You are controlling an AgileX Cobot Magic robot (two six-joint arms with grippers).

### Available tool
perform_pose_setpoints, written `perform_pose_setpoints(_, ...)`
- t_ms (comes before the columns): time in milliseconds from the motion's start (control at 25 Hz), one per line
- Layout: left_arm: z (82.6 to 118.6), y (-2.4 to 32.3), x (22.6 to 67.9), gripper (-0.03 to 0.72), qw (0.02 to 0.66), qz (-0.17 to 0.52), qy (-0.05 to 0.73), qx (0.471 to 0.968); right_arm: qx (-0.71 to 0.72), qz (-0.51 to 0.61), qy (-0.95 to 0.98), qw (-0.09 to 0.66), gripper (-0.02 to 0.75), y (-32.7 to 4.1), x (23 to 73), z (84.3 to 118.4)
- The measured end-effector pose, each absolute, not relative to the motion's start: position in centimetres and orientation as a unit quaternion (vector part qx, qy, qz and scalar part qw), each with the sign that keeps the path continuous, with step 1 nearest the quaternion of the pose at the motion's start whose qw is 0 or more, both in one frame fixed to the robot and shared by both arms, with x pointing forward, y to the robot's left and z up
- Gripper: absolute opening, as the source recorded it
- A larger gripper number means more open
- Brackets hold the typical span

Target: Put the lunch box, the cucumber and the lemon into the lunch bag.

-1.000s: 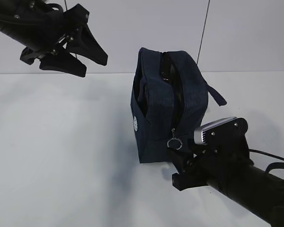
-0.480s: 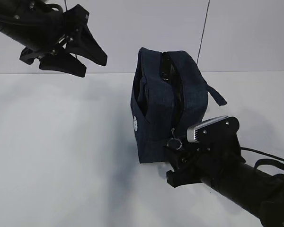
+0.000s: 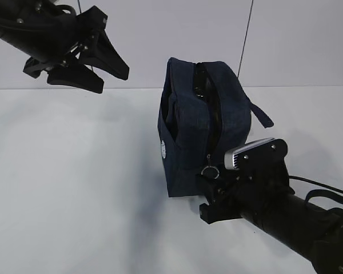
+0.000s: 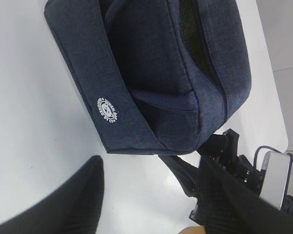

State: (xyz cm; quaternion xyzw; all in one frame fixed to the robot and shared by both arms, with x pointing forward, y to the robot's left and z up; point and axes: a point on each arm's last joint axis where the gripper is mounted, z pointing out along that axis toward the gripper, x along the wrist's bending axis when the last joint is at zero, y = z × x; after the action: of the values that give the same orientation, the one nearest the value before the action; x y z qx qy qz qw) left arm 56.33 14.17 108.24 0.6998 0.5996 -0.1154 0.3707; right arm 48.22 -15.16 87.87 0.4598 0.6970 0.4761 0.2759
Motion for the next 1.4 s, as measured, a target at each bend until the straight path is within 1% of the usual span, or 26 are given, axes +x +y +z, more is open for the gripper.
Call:
perform_pose_setpoints(520, 108.23, 14.19, 56.33, 0.434, 0.37, -0.115, 0.599, 0.7, 0.456, 0.474, 0.7, 0.279, 0.418, -15.13, 48.25, 87.85)
perform_pose_setpoints(800, 108.23, 14.19, 56.33, 0.434, 0.37, -0.114, 0.599, 0.7, 0.454, 0.474, 0.701, 0.279, 0.349, -15.12, 48.25, 87.85)
perform_pose_setpoints(1200, 108.24, 14.19, 56.35, 0.434, 0.371, -0.114, 0.6, 0.7, 0.431, 0.479, 0.715, 0.272, 0.34, -14.77, 48.05, 87.86)
perform_pose_setpoints(1400, 108.25, 14.19, 56.38, 0.434, 0.372, -0.112, 0.6, 0.699, 0.428, 0.478, 0.717, 0.274, 0.309, -14.77, 48.05, 87.86)
